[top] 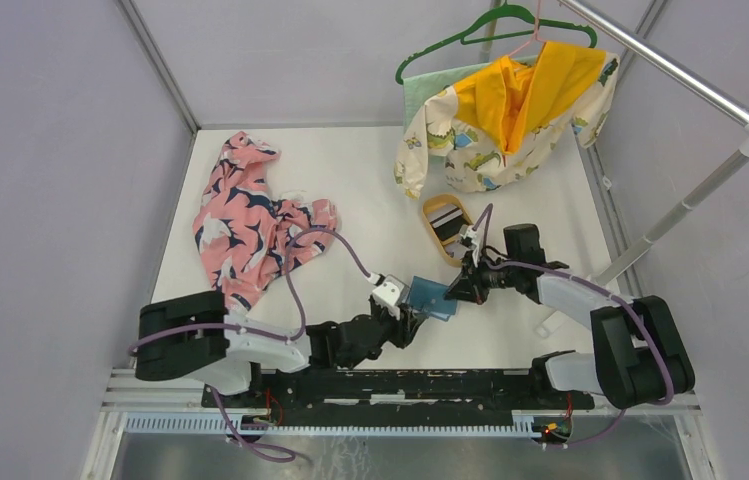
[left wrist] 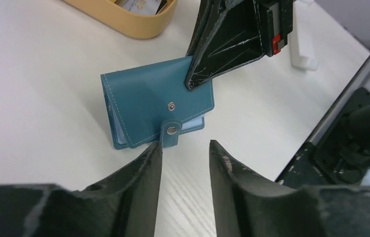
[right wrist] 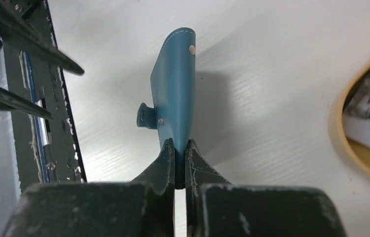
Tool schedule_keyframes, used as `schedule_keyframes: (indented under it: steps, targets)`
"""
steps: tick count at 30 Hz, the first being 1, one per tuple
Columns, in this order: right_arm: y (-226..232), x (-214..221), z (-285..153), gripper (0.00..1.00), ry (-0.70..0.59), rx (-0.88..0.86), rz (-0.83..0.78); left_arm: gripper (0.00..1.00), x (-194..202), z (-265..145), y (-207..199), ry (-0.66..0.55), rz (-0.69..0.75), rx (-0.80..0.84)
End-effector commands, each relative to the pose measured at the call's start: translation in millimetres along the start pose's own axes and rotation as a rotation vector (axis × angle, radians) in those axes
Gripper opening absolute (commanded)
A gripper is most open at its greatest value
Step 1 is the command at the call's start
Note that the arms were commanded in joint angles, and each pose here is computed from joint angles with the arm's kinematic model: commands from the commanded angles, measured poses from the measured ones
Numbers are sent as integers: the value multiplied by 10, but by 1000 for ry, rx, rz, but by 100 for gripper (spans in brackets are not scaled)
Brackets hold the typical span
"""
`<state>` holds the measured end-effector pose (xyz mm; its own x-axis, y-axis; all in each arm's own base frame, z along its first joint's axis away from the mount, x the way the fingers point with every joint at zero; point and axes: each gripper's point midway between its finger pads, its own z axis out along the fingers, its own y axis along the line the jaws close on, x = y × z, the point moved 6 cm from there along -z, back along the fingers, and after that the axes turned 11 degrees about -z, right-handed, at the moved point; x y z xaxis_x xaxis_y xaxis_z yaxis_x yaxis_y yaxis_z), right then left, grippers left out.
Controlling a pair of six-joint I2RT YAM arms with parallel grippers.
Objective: Put the credit cards into the card holder
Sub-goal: Open the card holder.
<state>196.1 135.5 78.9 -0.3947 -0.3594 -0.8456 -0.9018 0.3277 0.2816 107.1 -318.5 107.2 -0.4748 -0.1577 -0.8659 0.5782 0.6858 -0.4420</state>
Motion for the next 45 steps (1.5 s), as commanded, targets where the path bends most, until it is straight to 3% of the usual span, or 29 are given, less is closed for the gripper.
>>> schedule_keyframes:
  steps: [1, 8, 15, 18, 24, 27, 40, 45]
  targets:
    - [91, -280, -83, 0, -25, -136, -315, 59, -195, -162, -22, 12, -31, -26]
    - [280, -301, -136, 10, -14, -228, -554, 78, -295, -413, 112, 105, 174, -16]
    - [471, -255, -182, 11, -58, -327, -687, 99, -327, -587, 221, 60, 94, 155]
    - [510, -229, -191, 11, -67, -354, -704, 100, -319, -640, 208, 53, 43, 298]
    - [565, -160, -188, 11, -67, -403, -715, 99, -275, -539, 192, 71, 38, 338]
    - [591, -164, -199, 13, -72, -419, -727, 94, -223, -415, 153, 105, 73, 346]
    - [636, -184, -224, 14, -84, -436, -739, 41, 61, -125, -27, 272, 69, 523]
    - [655, -184, -222, 15, -90, -446, -739, 38, 113, -157, -22, 286, 50, 556]
